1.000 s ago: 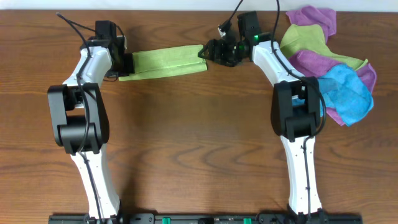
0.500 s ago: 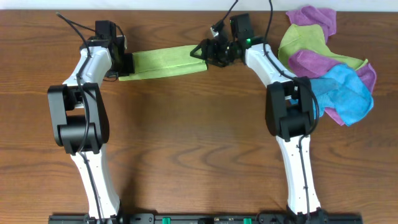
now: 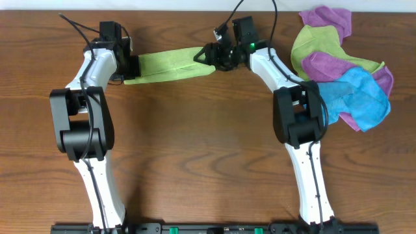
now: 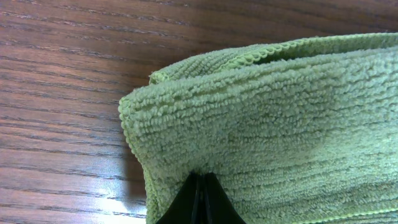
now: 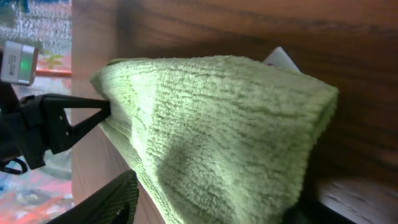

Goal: Fold the cloth
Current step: 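Grasp the strip's right end with right gripper and fold it toward the left gripper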

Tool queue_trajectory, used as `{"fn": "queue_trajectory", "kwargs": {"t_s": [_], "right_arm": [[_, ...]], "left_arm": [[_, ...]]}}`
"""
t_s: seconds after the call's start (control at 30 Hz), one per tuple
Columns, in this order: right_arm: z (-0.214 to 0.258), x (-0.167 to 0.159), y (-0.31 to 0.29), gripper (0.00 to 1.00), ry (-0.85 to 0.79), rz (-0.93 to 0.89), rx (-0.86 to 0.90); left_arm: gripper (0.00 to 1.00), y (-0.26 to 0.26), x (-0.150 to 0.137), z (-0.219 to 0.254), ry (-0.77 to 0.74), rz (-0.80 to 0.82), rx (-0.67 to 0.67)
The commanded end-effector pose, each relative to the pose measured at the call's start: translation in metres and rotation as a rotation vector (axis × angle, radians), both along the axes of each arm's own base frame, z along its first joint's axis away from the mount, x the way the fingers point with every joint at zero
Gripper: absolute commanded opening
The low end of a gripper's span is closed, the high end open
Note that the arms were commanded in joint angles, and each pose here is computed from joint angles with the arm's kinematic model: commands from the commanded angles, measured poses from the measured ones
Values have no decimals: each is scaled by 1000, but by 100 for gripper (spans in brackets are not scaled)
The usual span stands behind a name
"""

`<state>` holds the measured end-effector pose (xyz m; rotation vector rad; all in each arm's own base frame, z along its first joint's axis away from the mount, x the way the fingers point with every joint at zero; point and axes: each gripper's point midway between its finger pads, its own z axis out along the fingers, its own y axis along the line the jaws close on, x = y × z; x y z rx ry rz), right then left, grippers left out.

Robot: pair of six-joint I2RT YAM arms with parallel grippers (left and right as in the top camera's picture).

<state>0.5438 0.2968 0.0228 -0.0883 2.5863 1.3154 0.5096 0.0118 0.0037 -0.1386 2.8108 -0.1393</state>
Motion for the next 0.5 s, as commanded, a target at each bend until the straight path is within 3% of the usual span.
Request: {"fn": "queue_trajectory", "kwargs": {"t_s": [0.0, 0.07, 0.1, 0.27, 0.47], "right_arm": [[-34, -5, 0, 41, 71, -34, -37], [-31, 0, 0, 4, 75, -56, -21], [-29, 3, 0, 1, 78, -70, -9], [6, 11, 8, 2, 39, -33, 75], [63, 18, 8, 2, -67, 7, 58]], "left_arm": [[6, 0, -8, -22, 51, -13, -3], [5, 0, -10, -22, 60, -13, -3], [6, 0, -11, -23, 65, -13, -4], [6, -4, -18, -24, 94, -19, -16], [5, -30, -19, -23, 99, -36, -64]]}}
